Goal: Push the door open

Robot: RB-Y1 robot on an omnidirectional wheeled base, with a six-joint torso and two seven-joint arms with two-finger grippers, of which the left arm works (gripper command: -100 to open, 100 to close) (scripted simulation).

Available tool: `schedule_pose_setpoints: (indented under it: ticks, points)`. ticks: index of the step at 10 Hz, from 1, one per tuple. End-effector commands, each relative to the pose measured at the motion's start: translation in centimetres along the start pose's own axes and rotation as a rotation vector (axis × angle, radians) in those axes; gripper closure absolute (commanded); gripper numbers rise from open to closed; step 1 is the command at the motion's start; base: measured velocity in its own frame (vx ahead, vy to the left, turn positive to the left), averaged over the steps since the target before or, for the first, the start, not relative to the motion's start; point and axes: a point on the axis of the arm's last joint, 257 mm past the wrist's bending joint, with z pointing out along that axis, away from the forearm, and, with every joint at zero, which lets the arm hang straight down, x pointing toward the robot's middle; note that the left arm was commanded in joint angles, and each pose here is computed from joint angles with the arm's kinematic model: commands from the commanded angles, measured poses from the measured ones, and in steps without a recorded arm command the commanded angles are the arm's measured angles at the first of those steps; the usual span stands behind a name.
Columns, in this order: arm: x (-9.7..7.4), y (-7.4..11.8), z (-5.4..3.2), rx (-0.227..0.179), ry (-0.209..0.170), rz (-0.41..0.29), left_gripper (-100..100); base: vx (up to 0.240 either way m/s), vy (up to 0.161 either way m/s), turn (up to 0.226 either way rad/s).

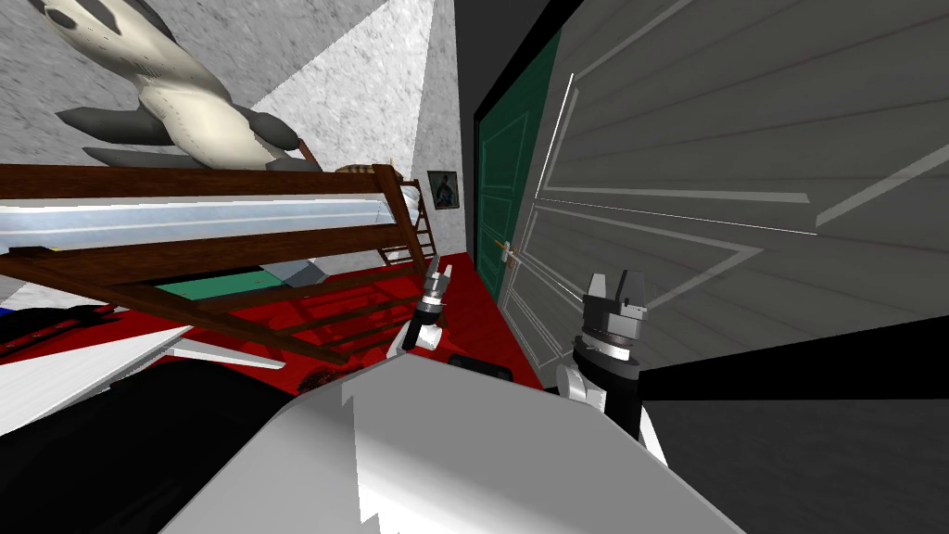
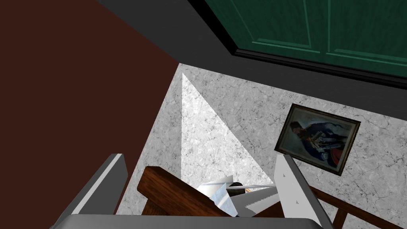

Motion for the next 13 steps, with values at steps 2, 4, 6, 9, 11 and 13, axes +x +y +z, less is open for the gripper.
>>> schedule_pose_setpoints:
  ticks: [2,4,6,9,11,13]
  points:
    - [0.9,1.5,0.16,-0.018,0.026,-0.029,-100,0.025,0.018,0.023]
    - [2.0,2.9,0.07,-0.037,0.051,-0.058,-100,0.032,0.027,0.029]
    - [3.0,4.3,-0.07,-0.058,0.078,-0.086,-100,0.042,0.03,0.027]
    - [4.6,6.4,-0.37,-0.09,0.12,-0.127,-100,0.039,0.035,0.029]
    - [5.8,7.8,-0.63,-0.113,0.149,-0.155,-100,0.047,0.032,0.021]
    - [6.9,9.2,-0.95,-0.137,0.179,-0.18,-100,0.041,0.027,0.023]
